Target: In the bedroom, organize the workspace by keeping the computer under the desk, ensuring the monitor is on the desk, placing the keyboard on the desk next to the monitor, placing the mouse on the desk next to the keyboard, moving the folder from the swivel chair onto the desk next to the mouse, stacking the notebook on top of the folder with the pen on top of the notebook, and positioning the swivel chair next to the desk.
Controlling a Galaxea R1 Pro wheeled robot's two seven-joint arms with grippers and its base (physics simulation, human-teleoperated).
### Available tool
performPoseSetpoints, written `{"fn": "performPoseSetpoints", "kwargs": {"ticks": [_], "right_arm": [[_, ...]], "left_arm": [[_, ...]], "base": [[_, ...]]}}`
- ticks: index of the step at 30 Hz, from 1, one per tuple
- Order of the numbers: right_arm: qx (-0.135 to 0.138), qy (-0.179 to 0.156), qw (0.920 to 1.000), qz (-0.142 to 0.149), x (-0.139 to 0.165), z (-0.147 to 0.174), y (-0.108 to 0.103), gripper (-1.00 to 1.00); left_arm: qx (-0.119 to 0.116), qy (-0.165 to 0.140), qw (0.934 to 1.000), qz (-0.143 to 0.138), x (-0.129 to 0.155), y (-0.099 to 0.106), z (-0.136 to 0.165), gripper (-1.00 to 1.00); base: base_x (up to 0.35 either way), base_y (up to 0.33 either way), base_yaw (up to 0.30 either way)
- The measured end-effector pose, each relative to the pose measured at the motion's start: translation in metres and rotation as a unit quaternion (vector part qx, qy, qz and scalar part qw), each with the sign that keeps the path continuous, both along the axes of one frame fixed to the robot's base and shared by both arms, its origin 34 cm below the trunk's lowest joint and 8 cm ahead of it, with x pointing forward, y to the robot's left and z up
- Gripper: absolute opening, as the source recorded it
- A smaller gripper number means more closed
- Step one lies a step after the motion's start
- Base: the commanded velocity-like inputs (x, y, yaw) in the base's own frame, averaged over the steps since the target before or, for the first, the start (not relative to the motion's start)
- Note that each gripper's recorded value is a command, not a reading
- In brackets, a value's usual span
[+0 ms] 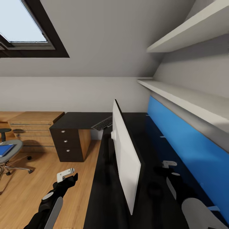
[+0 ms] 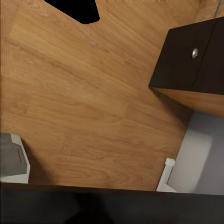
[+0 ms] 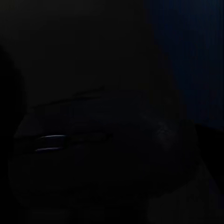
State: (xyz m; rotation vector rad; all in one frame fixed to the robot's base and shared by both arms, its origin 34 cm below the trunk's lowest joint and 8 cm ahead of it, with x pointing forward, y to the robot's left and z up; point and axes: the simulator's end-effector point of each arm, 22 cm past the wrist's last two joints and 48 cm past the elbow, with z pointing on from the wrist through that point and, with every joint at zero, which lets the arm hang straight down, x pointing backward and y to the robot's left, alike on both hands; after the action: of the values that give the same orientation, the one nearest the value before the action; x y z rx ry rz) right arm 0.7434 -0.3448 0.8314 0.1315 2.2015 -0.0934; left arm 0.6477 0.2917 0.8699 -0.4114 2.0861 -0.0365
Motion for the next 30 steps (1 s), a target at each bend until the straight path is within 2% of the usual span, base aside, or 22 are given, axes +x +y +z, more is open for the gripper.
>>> {"fn": "performPoseSetpoints", "kwargs": {"ticks": [4,9,12,13,15,17,21,25,27,30], "right_arm": [[-0.003,-0.005,0.9999,-0.012,-0.011,0.011,-0.011,-1.00],[0.001,-0.011,0.9996,-0.027,-0.044,0.023,-0.018,-1.00],[0.009,-0.010,0.9994,-0.033,-0.075,0.020,-0.018,-1.00],[0.016,-0.003,0.9992,-0.036,-0.100,0.010,-0.014,-1.00],[0.022,0.005,0.9991,-0.037,-0.120,0.001,-0.009,-1.00],[0.026,0.013,0.9989,-0.037,-0.143,-0.007,-0.002,-1.00],[0.030,0.027,0.9985,-0.037,-0.177,-0.022,0.005,-1.00],[0.037,0.005,0.9986,-0.037,-0.194,-0.029,0.023,-1.00],[0.038,-0.011,0.9985,-0.036,-0.203,-0.039,0.032,-1.00],[0.040,-0.014,0.9986,-0.033,-0.216,-0.054,0.041,-1.00]], "left_arm": [[0.000,0.001,1.0000,0.001,-0.001,0.001,0.004,1.00],[-0.001,0.010,0.9999,0.006,-0.006,0.006,0.002,1.00],[0.002,0.037,0.9993,0.008,-0.022,0.010,-0.019,1.00],[0.005,0.062,0.9980,0.009,-0.040,0.013,-0.040,1.00],[0.008,0.085,0.9963,0.010,-0.059,0.017,-0.058,1.00],[0.012,0.115,0.9932,0.011,-0.090,0.022,-0.082,1.00],[0.019,0.123,0.9920,0.022,-0.129,0.029,-0.101,1.00],[0.034,0.141,0.9889,0.033,-0.171,0.037,-0.130,1.00],[0.054,0.161,0.9850,0.033,-0.197,0.043,-0.153,1.00],[0.069,0.172,0.9823,0.030,-0.217,0.045,-0.168,1.00]], "base": [[-0.307,0.000,0.000],[-0.334,0.000,0.000],[-0.339,0.000,0.000],[-0.340,0.000,0.000],[-0.340,0.000,0.000],[-0.340,0.000,0.000],[-0.340,0.000,0.000],[-0.340,0.000,0.000],[-0.340,0.000,0.000],[-0.339,0.000,0.000]]}}
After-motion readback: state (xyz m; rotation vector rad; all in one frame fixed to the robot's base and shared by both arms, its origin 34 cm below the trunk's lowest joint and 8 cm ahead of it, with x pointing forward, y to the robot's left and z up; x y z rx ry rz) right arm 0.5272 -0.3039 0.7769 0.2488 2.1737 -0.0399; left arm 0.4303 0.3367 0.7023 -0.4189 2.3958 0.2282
